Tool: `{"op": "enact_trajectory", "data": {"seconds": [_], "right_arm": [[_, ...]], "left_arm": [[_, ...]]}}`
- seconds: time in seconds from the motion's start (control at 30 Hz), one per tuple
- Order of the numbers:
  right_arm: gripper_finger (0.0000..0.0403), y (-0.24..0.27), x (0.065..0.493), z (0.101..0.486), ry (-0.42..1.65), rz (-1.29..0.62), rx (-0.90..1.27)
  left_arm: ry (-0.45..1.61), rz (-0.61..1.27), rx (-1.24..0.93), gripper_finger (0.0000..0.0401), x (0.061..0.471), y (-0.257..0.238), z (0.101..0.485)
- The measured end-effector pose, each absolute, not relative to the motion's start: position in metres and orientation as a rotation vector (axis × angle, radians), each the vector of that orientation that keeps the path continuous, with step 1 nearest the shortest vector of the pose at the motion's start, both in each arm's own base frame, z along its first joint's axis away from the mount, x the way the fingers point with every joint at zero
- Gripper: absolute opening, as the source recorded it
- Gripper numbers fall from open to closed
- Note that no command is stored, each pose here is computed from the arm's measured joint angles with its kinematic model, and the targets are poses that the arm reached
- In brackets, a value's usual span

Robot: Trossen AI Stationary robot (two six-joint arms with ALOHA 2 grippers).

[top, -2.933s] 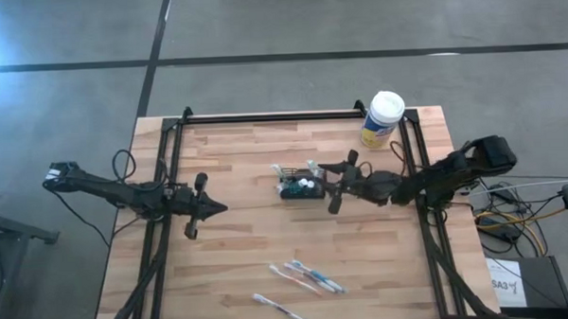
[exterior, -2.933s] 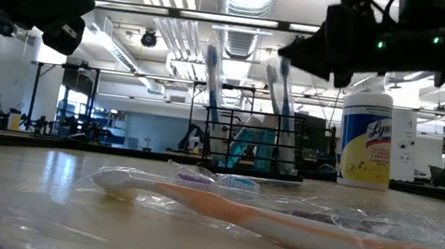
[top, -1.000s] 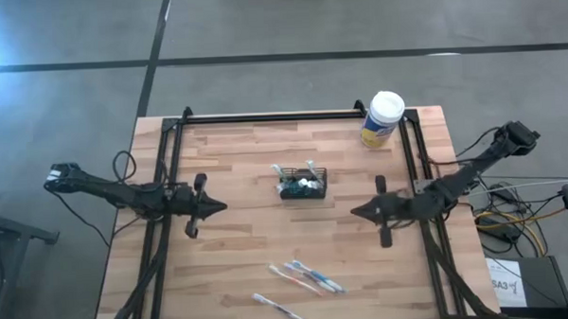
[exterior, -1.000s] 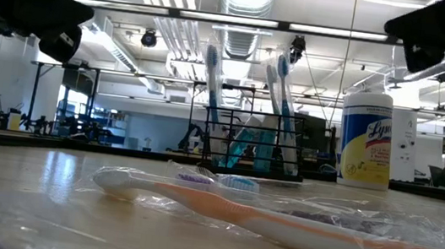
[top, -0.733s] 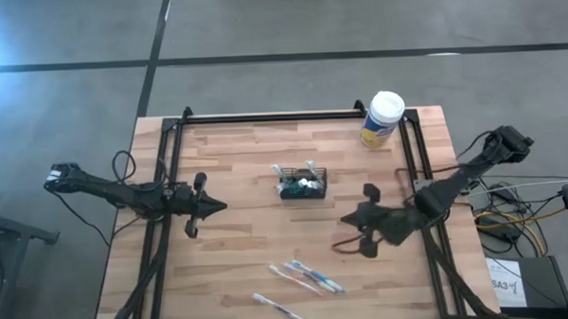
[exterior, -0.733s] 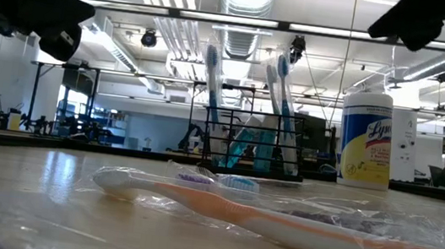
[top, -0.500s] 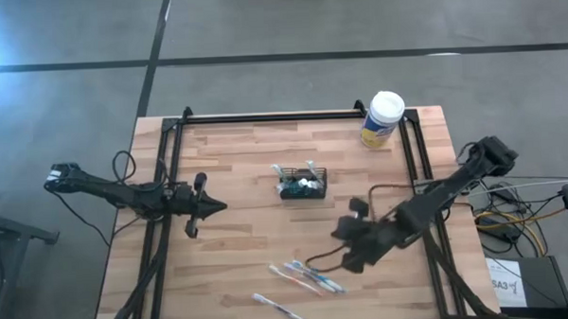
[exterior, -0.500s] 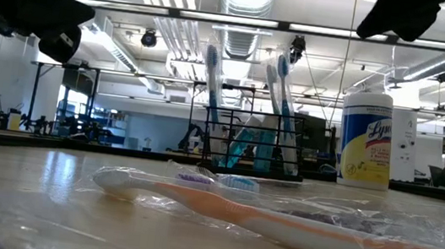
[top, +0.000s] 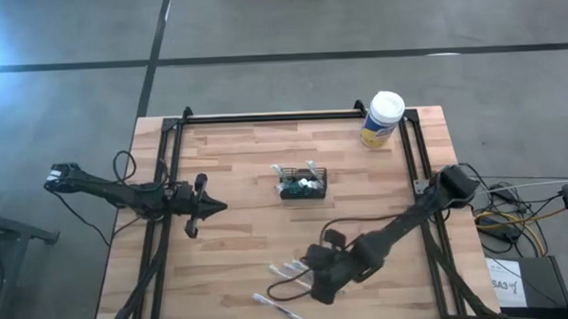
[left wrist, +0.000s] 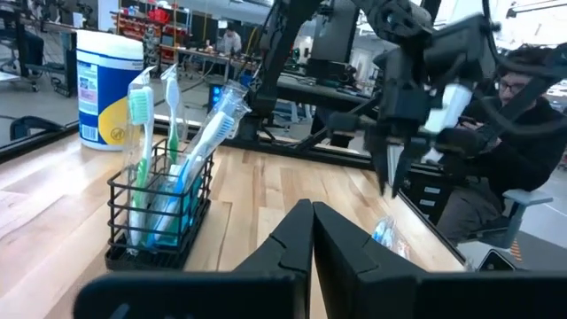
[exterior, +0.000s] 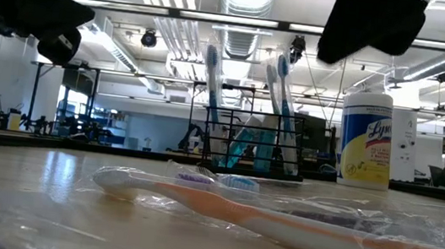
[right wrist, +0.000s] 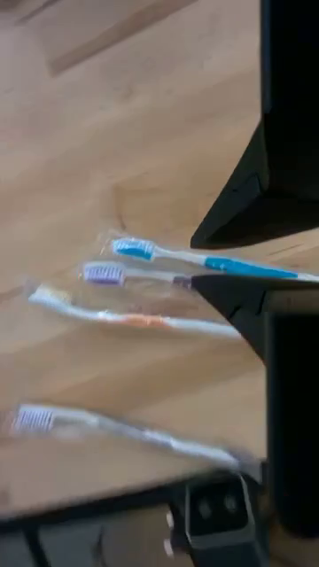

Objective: Pick & Place toothbrushing station
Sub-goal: Put the blue toothbrush into the black wire organizer

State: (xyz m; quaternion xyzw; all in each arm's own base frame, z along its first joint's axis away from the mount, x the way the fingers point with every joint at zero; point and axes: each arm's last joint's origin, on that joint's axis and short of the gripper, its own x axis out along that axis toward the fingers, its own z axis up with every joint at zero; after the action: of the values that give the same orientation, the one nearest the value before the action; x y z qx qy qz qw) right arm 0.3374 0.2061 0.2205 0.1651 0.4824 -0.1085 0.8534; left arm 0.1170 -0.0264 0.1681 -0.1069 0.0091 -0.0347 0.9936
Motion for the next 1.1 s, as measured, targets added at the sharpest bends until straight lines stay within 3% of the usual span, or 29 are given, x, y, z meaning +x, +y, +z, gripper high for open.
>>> {"op": "enact_trajectory", "data": {"seconds": [0.23, 0.43, 1.1], "right_arm": [[0.0125, 0.213, 0.359, 0.190, 1.147, -0.277, 0.381], [0.0159, 0.205, 0.367, 0.172, 1.200, -0.315, 0.376], [0.0155, 0.198, 0.362, 0.161, 1.254, -0.309, 0.378]], "left_arm": [[0.025, -0.104, -0.200, 0.0012, 0.117, -0.027, 0.168], [0.024, -0.107, -0.181, 0.0009, 0.117, -0.028, 0.168], [0.044, -0.115, -0.196, 0.0011, 0.117, -0.028, 0.166]]}}
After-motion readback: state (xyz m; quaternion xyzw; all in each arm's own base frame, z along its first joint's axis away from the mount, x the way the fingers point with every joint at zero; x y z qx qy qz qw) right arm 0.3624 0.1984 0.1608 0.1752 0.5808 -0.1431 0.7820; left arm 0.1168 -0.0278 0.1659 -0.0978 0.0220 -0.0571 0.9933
